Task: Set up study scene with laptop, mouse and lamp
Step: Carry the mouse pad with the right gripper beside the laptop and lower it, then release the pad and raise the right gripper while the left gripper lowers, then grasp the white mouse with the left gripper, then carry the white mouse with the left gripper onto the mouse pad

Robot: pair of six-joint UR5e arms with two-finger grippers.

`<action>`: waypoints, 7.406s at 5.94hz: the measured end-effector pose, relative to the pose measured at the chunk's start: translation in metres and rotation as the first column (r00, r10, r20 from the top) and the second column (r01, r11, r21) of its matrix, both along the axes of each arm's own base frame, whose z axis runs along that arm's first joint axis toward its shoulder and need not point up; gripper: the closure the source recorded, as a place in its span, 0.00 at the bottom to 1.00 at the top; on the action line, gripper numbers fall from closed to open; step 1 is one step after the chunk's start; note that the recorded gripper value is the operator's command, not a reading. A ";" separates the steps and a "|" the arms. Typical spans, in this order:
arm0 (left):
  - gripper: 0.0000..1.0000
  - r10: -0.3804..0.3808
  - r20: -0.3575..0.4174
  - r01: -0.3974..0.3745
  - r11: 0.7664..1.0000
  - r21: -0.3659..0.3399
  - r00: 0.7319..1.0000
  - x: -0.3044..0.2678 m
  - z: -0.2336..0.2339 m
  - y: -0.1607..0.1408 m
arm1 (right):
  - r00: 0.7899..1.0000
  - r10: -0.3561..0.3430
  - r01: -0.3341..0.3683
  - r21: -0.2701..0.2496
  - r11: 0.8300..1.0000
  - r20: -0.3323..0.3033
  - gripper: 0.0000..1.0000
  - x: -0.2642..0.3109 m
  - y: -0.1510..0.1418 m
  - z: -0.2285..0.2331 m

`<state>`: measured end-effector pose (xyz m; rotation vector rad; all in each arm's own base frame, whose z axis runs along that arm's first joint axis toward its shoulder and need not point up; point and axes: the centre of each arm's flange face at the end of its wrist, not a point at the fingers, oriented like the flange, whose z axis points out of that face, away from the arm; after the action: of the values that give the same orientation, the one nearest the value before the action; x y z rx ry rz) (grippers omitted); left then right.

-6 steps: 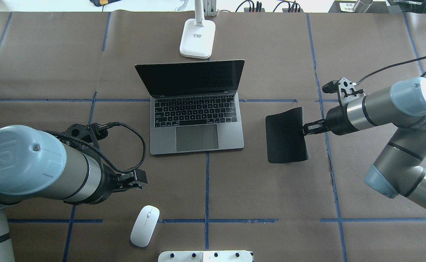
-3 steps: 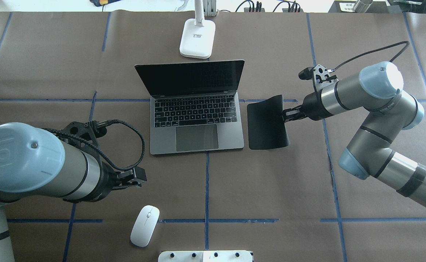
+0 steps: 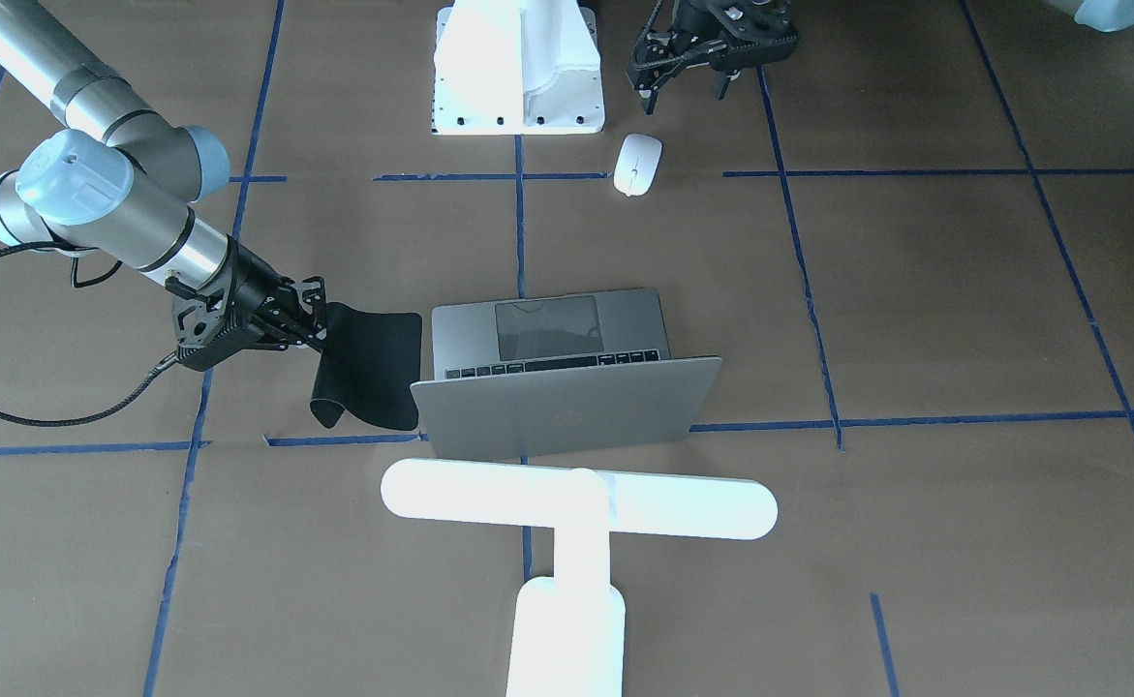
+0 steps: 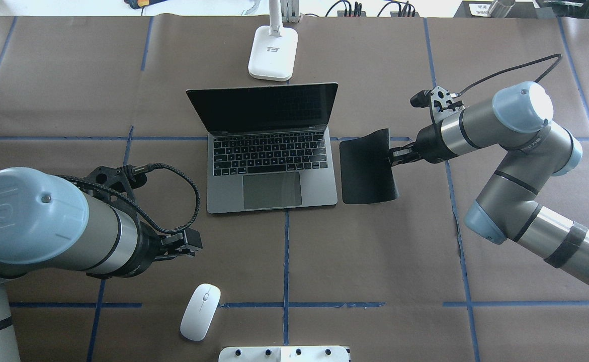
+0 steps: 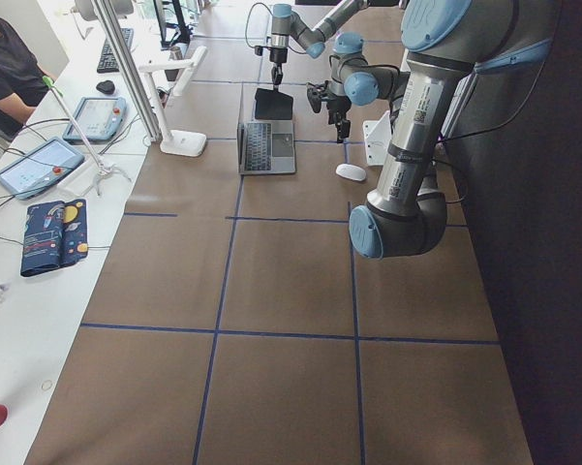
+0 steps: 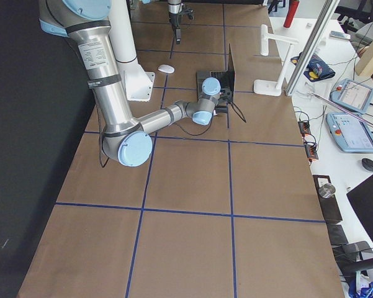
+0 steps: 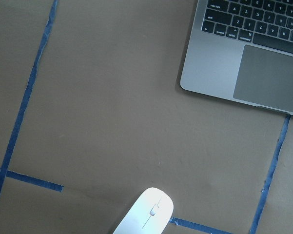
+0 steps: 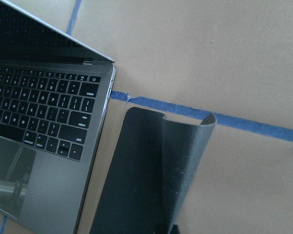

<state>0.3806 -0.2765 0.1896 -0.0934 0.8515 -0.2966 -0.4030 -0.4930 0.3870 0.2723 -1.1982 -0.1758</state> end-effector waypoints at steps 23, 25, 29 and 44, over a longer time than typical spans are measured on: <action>0.92 0.315 0.063 -0.320 0.913 0.254 0.947 0.163 0.123 0.067 | 0.907 -0.081 0.002 -0.188 0.982 -0.414 0.00 0.274 -0.063 0.009; 0.93 0.293 0.045 -0.295 0.919 0.261 0.955 0.151 0.112 0.054 | 0.907 -0.081 0.003 -0.187 0.982 -0.414 0.00 0.274 -0.063 0.008; 0.94 0.183 0.016 -0.180 0.942 0.283 0.983 0.151 0.017 -0.022 | 0.905 -0.090 0.015 -0.180 0.984 -0.416 0.00 0.276 -0.058 0.015; 0.66 0.053 -0.093 -0.021 0.947 0.319 0.994 0.360 -0.123 -0.218 | 0.890 -0.136 0.070 -0.164 0.984 -0.435 0.00 0.304 -0.029 0.062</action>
<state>0.7405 -0.4944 0.0667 0.1784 0.9865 -0.1167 -0.0988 -0.5222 0.4491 0.0342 -0.7629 -0.2295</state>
